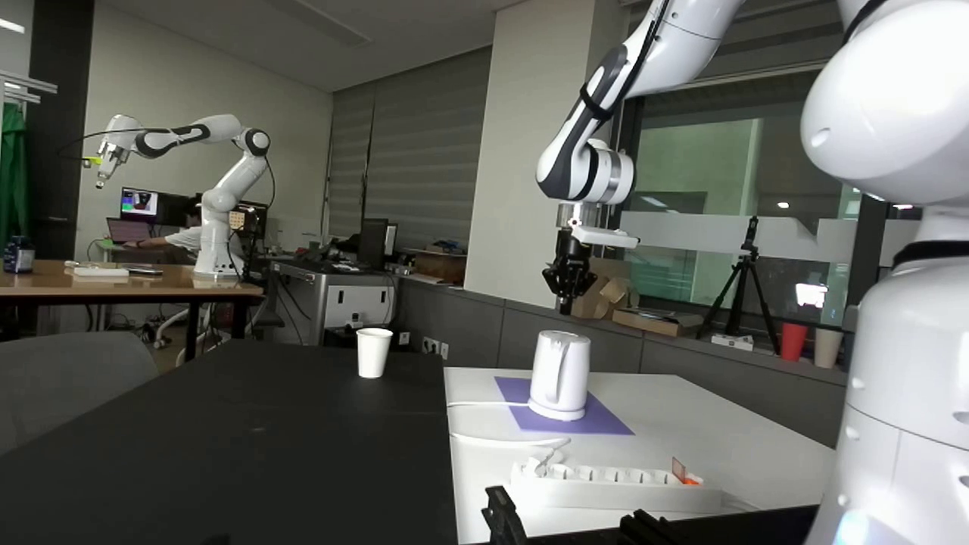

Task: Press the button on the handle of the kettle

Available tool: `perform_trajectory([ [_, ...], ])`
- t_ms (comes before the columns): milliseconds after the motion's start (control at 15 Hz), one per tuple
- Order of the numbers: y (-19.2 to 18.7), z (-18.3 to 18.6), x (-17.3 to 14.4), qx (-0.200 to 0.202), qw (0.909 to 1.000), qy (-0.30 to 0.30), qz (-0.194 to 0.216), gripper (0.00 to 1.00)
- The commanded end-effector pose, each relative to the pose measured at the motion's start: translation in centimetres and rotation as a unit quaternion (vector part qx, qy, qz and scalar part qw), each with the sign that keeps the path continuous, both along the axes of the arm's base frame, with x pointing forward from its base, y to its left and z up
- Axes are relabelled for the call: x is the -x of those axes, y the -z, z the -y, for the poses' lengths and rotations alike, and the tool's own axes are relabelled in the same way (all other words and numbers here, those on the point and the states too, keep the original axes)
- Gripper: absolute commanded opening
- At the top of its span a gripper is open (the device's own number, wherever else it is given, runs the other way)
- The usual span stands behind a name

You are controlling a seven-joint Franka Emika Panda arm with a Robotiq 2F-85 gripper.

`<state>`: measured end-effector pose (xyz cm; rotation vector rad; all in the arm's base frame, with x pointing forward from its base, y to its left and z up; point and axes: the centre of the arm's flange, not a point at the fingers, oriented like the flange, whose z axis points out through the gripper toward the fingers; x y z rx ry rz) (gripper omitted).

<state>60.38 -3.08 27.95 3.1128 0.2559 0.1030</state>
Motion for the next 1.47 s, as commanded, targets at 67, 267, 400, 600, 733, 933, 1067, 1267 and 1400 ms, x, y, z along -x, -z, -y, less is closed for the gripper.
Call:
perform_trajectory([
  [67, -0.9, -0.9, 1.1, 0.017, 0.9998, 0.005, -0.002, 0.08],
  [267, -1.2, -1.0, 1.5, 0.02, 0.9998, 0.001, -0.004, 0.39],
  [400, -1.5, -1.0, 1.8, 0.022, 0.9997, 0.0, -0.003, 0.54],
  [600, -2.0, -1.0, 2.1, 0.023, 0.9997, -0.001, 0.0, 0.73],
  [733, -2.3, -1.2, 2.2, 0.025, 0.9997, -0.004, 0.001, 0.88],
  [933, -2.5, -1.3, 2.1, 0.026, 0.9996, -0.004, 0.0, 1.0],
  [1067, -2.6, -1.3, 2.1, 0.022, 0.9997, -0.004, -0.001, 1.0],
  [1267, -2.7, -1.2, 2.0, 0.023, 0.9997, -0.003, -0.005, 1.0],
  [1400, -2.6, -1.2, 2.0, 0.021, 0.9997, -0.004, -0.012, 1.0],
])
